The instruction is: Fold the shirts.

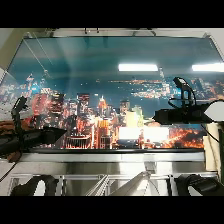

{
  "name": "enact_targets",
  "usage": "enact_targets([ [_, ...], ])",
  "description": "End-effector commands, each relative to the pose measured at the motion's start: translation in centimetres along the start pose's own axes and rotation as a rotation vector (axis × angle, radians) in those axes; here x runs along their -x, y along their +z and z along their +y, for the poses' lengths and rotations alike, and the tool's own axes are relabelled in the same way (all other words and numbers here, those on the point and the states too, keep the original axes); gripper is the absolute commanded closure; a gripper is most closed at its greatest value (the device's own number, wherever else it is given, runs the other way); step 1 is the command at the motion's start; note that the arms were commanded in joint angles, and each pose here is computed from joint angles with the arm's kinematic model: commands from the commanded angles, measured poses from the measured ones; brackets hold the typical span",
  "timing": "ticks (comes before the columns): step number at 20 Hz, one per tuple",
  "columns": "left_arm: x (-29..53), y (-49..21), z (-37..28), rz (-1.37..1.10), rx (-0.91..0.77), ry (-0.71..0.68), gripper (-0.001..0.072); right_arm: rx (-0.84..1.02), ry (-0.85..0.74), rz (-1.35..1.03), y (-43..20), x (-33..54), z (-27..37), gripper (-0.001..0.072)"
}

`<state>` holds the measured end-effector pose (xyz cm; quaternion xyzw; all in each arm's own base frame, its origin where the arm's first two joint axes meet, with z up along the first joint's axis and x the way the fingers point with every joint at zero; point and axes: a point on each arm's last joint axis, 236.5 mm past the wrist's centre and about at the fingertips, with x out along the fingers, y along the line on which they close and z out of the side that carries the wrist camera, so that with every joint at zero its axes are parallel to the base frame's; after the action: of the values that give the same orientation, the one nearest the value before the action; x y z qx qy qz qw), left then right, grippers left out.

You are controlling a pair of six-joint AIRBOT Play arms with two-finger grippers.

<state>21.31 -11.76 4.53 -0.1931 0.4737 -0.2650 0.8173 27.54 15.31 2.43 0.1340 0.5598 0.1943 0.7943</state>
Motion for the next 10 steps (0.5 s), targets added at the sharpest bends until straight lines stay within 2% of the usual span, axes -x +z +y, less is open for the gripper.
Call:
enact_targets([
  [1,0.0,0.0,0.0,0.000,0.002,0.001,0.0696,0.000,0.000,0.001,0.0,0.0,0.0,0.0699],
  [2,0.0,0.0,0.0,-0.001,0.002,0.002,0.0694,0.000,0.000,0.001,0.0,0.0,0.0,0.0699],
  [3,0.1,0.1,0.1,-0.002,-0.002,0.010,0.0643,0.000,0.000,0.001,0.0,0.0,0.0,0.0699],
  [4,0.7,0.5,0.8,-0.005,-0.005,0.054,0.0324,0.000,0.000,0.001,0.0,0.0,0.0,0.0699],
  [5,2.2,1.7,2.2,-0.026,-0.008,0.151,0.0045,0.000,0.000,0.001,0.0,0.0,0.0,0.0699],
  [6,4.3,3.4,4.2,-0.070,-0.005,0.273,-0.0013,0.000,0.000,0.001,0.0,0.0,0.0,0.0699],
  [9,15.5,10.0,11.1,-0.326,0.050,0.709,-0.0013,0.000,0.000,0.001,0.0,0.0,0.0,0.0699],
  [10,19.0,11.4,13.4,-0.386,0.102,0.809,-0.0013,0.000,0.000,0.002,-0.1,0.0,0.0,0.0699],
])
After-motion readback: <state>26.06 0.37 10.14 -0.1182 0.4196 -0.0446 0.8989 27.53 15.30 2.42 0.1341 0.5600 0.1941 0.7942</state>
